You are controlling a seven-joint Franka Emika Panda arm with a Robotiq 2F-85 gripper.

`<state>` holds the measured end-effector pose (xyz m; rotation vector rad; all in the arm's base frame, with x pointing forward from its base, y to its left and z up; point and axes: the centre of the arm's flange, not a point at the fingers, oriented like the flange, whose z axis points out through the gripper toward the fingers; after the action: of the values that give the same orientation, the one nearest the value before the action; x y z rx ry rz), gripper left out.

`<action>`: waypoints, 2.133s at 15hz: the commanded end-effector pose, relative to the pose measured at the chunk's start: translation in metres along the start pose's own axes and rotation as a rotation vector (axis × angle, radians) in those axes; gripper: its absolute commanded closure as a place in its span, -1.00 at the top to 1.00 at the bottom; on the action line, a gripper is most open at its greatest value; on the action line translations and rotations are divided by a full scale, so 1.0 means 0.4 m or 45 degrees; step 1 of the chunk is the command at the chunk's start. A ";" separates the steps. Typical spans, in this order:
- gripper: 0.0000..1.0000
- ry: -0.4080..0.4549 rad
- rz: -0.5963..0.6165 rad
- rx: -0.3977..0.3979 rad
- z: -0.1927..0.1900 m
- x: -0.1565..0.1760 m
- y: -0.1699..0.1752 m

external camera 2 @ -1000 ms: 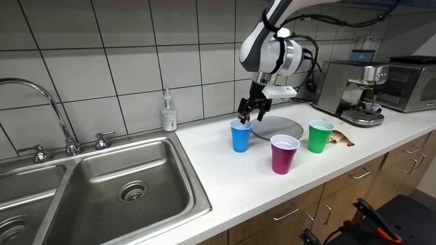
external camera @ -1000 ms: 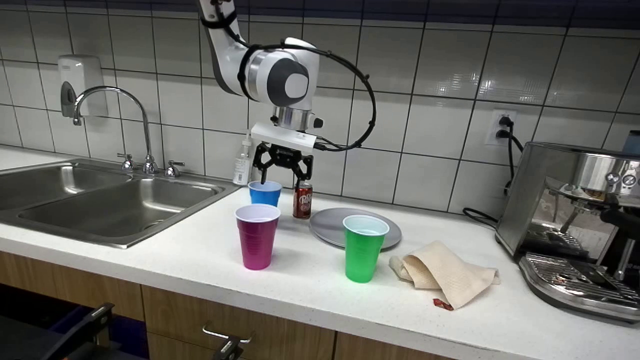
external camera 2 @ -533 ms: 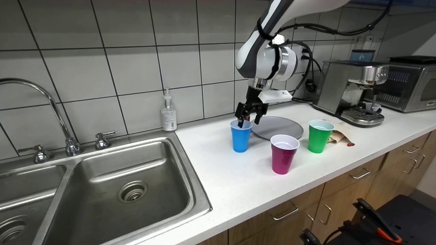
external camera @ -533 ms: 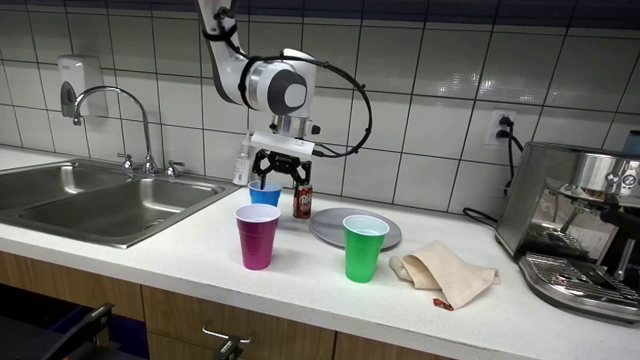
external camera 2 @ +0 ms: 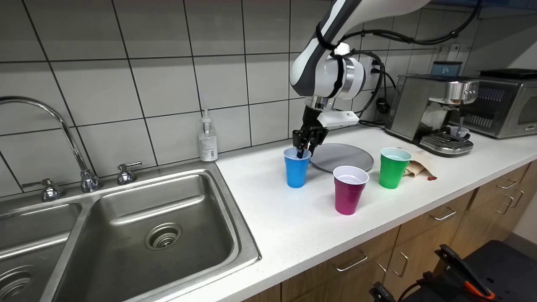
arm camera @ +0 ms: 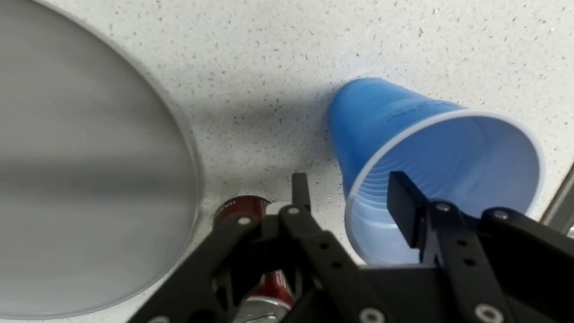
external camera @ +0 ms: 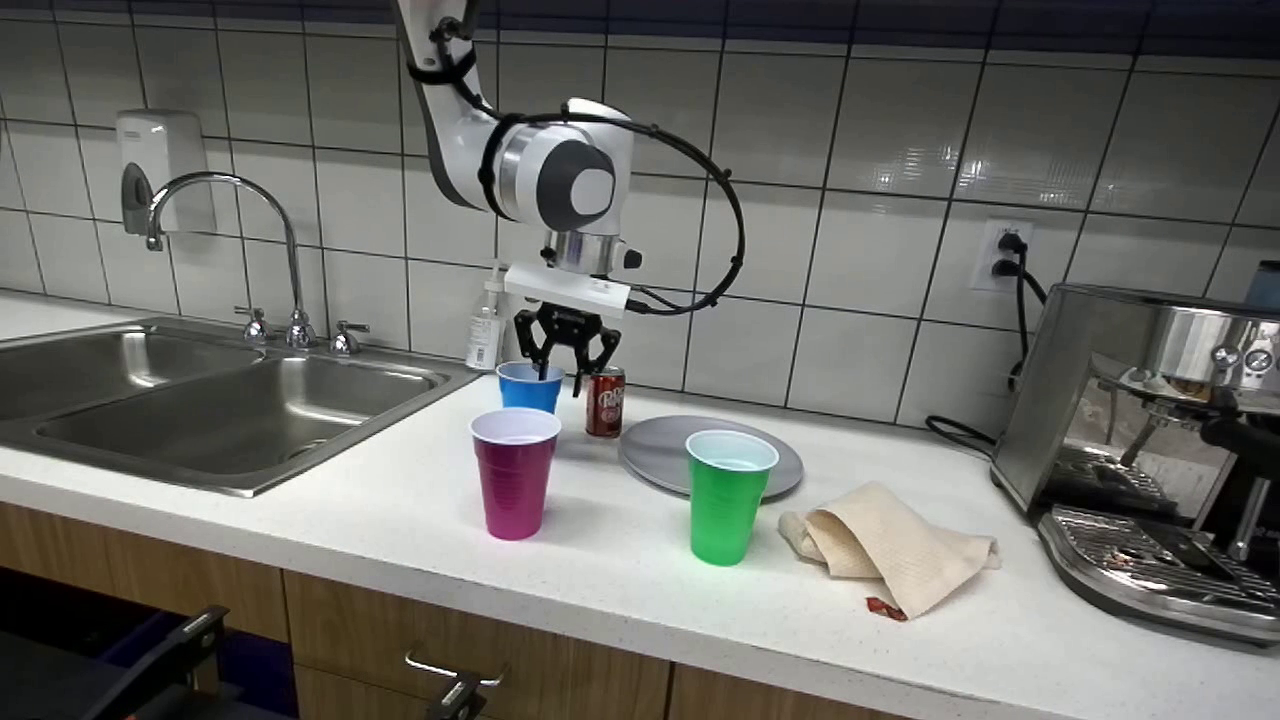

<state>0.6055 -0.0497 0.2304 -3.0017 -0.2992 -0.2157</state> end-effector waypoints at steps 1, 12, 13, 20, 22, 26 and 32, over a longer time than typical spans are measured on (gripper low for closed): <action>-0.64 0.011 -0.019 -0.008 -0.008 0.005 0.001; -0.98 0.005 0.042 0.052 -0.044 -0.013 0.029; -0.98 0.017 0.061 0.053 -0.056 -0.014 0.040; -0.98 0.099 0.261 0.041 -0.138 -0.017 0.175; -0.98 0.119 0.309 0.017 -0.154 -0.018 0.219; -0.98 0.160 0.392 -0.056 -0.181 -0.012 0.293; -0.98 0.181 0.503 -0.105 -0.195 0.033 0.361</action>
<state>0.6149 -0.1905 0.2931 -3.0146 0.2508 -0.4169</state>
